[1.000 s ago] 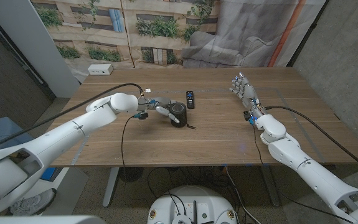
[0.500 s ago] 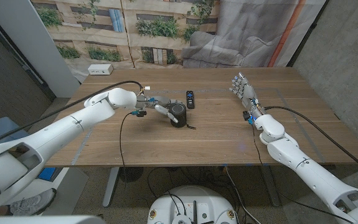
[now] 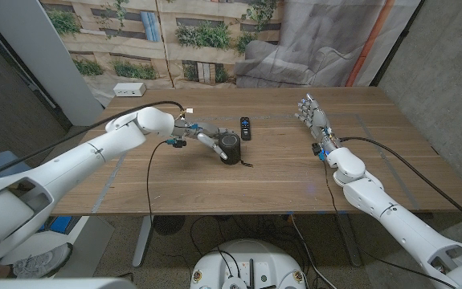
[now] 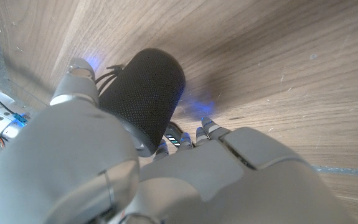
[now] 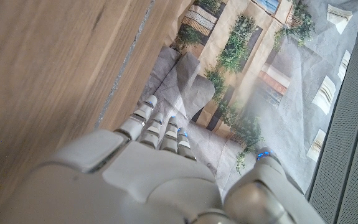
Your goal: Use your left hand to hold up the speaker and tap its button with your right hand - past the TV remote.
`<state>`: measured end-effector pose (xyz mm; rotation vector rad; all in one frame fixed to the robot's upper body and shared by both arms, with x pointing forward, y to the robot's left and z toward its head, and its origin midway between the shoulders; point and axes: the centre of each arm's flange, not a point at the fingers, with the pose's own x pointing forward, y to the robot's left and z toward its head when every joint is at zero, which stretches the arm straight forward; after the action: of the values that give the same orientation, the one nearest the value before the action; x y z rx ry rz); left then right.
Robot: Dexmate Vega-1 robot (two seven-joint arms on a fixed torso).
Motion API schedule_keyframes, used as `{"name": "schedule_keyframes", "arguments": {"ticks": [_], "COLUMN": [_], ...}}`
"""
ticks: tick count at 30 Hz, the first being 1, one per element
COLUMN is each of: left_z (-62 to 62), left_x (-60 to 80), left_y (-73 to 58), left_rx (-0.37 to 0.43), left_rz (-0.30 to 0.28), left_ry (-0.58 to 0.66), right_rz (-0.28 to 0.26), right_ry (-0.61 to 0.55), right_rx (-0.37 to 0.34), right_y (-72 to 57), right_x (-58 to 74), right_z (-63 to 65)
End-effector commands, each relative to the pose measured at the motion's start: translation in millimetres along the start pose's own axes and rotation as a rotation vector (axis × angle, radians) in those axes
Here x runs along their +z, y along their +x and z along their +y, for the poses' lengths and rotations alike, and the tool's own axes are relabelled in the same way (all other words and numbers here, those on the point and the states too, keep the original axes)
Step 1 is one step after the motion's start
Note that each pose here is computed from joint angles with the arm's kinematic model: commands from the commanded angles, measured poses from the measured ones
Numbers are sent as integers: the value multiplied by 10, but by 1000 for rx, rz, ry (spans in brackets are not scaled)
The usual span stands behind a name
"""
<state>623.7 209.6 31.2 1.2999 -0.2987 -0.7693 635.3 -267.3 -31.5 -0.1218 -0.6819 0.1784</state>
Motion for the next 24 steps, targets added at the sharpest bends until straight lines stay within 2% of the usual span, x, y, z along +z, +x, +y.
{"name": "schedule_keyframes", "arguments": {"ticks": [1, 12, 18, 21, 24], "left_z": [68, 192, 252, 269, 279], "left_x": [-27, -95, -166, -216, -271], "left_y": [-159, -375, -472, -517, -535], "left_rx": [-21, 55, 113, 158, 184], "left_rz": [27, 50, 33, 6, 7], "left_ry": [21, 10, -17, -68, -105], "right_rz": [-5, -3, -1, -1, 3], "right_ry": [-2, -13, -26, -34, -46], "right_rx": [11, 13, 10, 8, 9], "right_y": [46, 72, 68, 66, 68], "right_x": [18, 31, 64, 85, 98], "right_z": [79, 184, 236, 259, 276]}}
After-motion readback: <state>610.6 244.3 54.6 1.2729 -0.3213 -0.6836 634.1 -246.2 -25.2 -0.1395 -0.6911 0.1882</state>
